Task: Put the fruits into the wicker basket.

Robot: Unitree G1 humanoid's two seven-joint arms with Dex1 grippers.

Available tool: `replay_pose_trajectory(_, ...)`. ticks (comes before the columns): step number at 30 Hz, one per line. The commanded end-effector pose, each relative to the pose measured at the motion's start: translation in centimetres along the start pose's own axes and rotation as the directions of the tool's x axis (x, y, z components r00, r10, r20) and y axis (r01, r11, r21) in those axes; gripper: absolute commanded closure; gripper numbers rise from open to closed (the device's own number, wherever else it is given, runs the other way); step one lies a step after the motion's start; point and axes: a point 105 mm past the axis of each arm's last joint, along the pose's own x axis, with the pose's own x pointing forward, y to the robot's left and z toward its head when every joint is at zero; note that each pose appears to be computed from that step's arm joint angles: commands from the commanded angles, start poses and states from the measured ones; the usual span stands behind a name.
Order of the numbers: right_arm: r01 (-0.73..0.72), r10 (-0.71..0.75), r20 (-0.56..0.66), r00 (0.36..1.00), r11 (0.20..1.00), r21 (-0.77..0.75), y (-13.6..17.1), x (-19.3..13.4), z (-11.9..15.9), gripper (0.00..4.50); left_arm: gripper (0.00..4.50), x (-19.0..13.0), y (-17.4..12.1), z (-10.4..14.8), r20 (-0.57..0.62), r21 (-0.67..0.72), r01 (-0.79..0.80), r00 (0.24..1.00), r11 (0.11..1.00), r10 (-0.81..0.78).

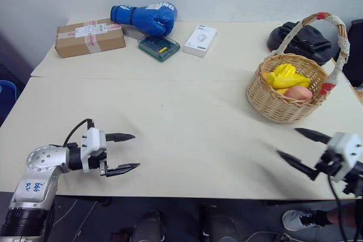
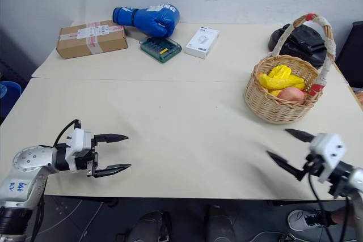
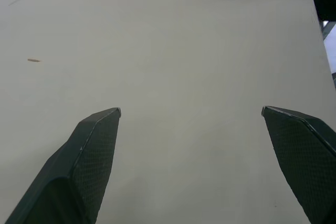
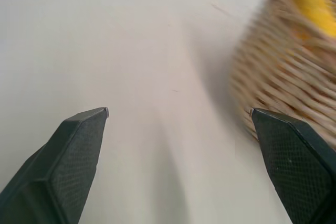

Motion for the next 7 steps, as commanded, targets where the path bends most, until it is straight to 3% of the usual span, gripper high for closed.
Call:
replay_pose_trajectory(1,-0.143,0.153,0.056,0.987,0.979,-0.143,2.4,2.7,0.8,0.04,0.0,0.1,0.0,0.6,0.017,0.087,-0.073,0.997,0.994,0.072)
replay_pose_trajectory(7,-0.168,0.187,0.13,0.974,0.974,-0.15,3.1,5.8,0.7,0.04,0.0,0.7,-1.2,0.5,0.035,0.146,-0.118,0.993,0.982,0.114)
